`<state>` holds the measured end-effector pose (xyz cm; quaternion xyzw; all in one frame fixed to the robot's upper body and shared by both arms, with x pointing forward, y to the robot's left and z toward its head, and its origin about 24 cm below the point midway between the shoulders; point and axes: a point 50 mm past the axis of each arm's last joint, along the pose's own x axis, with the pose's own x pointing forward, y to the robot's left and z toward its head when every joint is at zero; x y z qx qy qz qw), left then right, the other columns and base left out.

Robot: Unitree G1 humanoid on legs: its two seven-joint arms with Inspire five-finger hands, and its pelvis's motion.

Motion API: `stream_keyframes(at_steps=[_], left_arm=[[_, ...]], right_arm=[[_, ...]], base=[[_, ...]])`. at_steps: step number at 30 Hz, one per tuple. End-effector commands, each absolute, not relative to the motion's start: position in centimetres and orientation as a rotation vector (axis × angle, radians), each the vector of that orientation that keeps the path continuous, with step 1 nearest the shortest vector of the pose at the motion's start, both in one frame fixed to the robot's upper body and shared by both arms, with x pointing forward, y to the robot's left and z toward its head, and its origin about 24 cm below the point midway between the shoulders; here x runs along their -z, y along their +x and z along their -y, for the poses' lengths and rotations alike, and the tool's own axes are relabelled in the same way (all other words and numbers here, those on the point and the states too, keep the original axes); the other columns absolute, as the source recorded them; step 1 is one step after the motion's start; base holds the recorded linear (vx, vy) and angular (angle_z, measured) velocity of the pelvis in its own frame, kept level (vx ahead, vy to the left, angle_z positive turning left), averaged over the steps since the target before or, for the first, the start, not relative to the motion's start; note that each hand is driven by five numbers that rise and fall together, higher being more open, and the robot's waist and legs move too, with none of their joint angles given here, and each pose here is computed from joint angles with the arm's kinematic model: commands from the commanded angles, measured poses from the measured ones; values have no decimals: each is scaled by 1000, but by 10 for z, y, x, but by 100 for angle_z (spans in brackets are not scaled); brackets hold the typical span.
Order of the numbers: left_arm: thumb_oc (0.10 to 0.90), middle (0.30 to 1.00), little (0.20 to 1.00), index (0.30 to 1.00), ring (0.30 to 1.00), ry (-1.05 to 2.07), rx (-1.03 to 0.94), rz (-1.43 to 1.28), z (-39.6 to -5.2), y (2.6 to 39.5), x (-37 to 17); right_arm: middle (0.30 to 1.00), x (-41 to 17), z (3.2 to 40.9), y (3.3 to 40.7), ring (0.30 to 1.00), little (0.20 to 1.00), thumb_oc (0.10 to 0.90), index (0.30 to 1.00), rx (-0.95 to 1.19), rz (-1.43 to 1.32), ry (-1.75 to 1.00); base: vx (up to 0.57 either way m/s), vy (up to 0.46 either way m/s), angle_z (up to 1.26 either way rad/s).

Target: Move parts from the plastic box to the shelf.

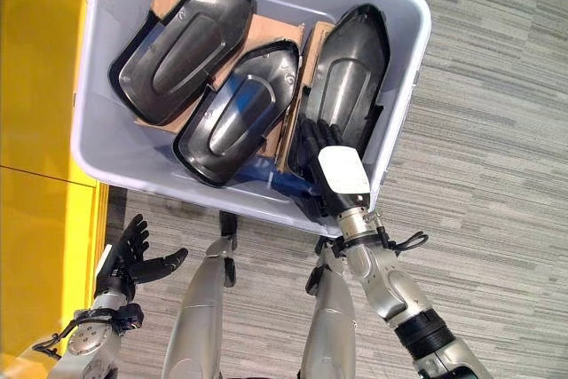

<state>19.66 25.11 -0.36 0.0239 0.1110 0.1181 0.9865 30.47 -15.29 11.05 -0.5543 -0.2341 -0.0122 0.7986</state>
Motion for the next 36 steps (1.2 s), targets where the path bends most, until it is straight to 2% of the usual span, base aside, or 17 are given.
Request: stream_keyframes(at_steps=[1, 15, 16, 17, 18, 19, 29, 36], left_arm=[[900, 1000, 1000, 1000, 1000, 57, -230, -163, -253, 188, -5], [900, 1000, 1000, 1000, 1000, 43, -165, -145, -246, 194, -7], [900, 1000, 1000, 1000, 1000, 40, -160, -146, -245, 194, -7], [900, 1000, 1000, 1000, 1000, 36, -154, -147, -244, 195, -7], [900, 1000, 1000, 1000, 1000, 33, -152, -146, -244, 195, -7], [900, 1000, 1000, 1000, 1000, 32, -148, -145, -244, 196, -7], [900, 1000, 1000, 1000, 1000, 37, -136, -146, -242, 200, -8], [900, 1000, 1000, 1000, 1000, 59, -150, -146, -246, 203, -9]], right_arm=[[1000, -105, 154, 312, 1000, 1000, 900, 1000, 30, 465, -1234], [1000, -71, 164, 339, 1000, 1000, 900, 1000, 48, 280, -1423], [901, -68, 165, 339, 901, 901, 829, 901, 39, 266, -1443], [901, -63, 166, 339, 901, 901, 829, 901, 22, 242, -1461], [640, -60, 168, 339, 640, 640, 643, 640, 18, 227, -1470], [300, -57, 168, 340, 300, 300, 400, 300, 13, 215, -1480], [300, -51, 178, 331, 300, 300, 400, 300, 13, 194, -1449], [300, -89, 196, 312, 300, 300, 400, 300, 108, 365, -1386]], base=[[-14, 13, 4], [-2, 3, 1], [0, 0, 0], [-8, -1, 3], [0, 0, 0], [-3, -11, 4], [-2, -3, 1], [0, -17, 3]])
